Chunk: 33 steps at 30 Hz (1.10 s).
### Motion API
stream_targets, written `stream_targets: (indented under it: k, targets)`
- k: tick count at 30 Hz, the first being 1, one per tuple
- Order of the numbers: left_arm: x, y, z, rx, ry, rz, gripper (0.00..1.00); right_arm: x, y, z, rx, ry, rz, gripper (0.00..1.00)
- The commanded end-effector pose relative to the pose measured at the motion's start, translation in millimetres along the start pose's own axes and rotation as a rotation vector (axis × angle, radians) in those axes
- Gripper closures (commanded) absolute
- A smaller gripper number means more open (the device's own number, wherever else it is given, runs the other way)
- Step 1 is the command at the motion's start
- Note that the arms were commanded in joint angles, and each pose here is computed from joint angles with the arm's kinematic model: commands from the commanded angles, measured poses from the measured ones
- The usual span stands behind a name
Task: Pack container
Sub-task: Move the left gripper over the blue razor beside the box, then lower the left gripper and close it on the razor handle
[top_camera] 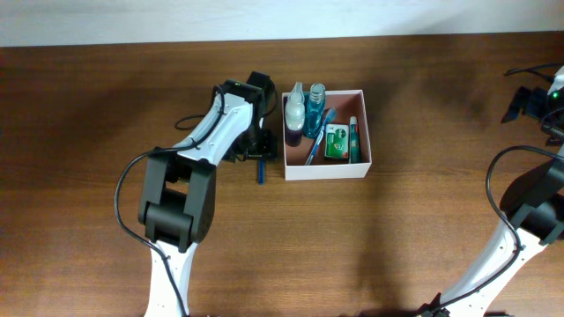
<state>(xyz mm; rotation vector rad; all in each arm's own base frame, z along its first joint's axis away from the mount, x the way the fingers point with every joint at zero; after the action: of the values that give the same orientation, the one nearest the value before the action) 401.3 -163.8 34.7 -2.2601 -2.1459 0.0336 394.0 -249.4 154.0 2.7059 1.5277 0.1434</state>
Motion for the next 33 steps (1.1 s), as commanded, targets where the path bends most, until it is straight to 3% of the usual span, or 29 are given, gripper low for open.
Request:
stream_targets:
  k: [1, 33]
  targets:
    - [0, -1, 4, -0.002, 0.015, -0.008, 0.15, -1, -1, -11, -0.022, -0.006, -0.001, 0.01]
    - [0, 1, 16, 0.009, 0.022, -0.037, 0.16, -1, -1, -11, -0.022, -0.006, -0.001, 0.02]
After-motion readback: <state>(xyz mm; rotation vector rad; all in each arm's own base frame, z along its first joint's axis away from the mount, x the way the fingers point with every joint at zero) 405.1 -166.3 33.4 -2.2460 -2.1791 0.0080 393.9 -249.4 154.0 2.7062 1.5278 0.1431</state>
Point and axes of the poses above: each gripper's point midway between its finger pads, its own z axis out along the fingers, its own x axis along the line the jaws close on, y = z × x, the point moved 2 cm from there along -z, back along the fingers, and after that the axes turned 1 degree about -z, right-handed, at the moved point
